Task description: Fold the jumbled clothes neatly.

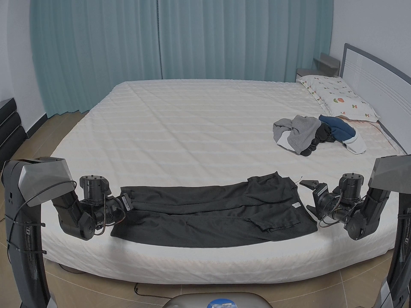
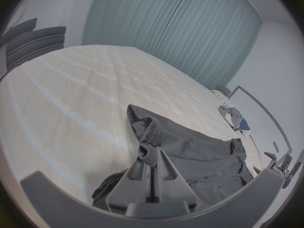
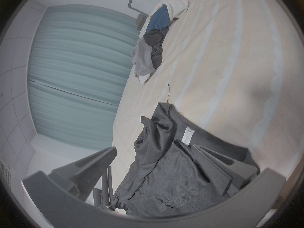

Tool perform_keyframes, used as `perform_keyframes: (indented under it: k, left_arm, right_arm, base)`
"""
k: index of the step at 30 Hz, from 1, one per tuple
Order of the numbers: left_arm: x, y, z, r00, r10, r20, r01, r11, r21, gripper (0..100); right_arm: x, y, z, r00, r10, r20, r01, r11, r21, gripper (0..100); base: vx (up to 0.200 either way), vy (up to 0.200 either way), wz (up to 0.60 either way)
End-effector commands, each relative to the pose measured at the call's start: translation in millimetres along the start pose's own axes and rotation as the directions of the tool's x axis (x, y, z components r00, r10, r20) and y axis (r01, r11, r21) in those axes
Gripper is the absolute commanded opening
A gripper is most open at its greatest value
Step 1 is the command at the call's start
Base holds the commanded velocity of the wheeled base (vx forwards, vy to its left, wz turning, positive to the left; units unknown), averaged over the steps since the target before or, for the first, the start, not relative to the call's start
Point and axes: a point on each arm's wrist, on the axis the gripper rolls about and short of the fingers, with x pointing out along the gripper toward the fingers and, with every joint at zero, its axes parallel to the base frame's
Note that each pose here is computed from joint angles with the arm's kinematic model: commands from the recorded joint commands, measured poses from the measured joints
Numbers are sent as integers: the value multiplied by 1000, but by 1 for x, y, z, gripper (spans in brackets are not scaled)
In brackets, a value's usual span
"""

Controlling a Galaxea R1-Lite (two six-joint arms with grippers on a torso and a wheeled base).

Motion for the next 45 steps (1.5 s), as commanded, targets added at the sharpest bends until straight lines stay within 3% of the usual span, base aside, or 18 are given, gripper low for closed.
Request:
perform_keyframes:
  k: [1,9,20,21,30,35,45]
  left_arm:
    - [-11,-16,3,999,-34,8,34,999,14,0]
    - [-21,-44,6,998,-30,58,31,999,-17,0]
    - [-37,-76,9,998,-28,48,28,1000,-8,0]
    - [-43,-88,16,999,-33,39,34,999,-23,0]
    - [-51,-120,47,997,13,-74,-24,990,-139,0]
    - [-52,-137,51,993,12,-116,-28,991,-134,0]
    - [-36,-177,35,982,-24,-188,10,997,-78,0]
  right_arm:
    - [0,-3,11,1000,3,21,-4,1000,12,100]
    - [2,-9,14,1000,0,7,0,1000,21,100]
    - [2,-10,8,1000,-9,-5,9,1000,15,100]
    - [2,-11,7,1000,-12,-8,12,1000,13,100]
    - [2,-12,7,1000,-14,-9,14,1000,10,100]
    - [2,-11,6,1000,-13,-10,13,1000,9,100]
    - [3,-12,5,1000,-16,-13,16,1000,6,100]
  base:
    - [0,-200,0]
    - [0,-200,0]
    - [0,-200,0]
    - [0,-200,0]
    - [0,-200,0]
    - [0,-200,0]
    - [0,-200,0]
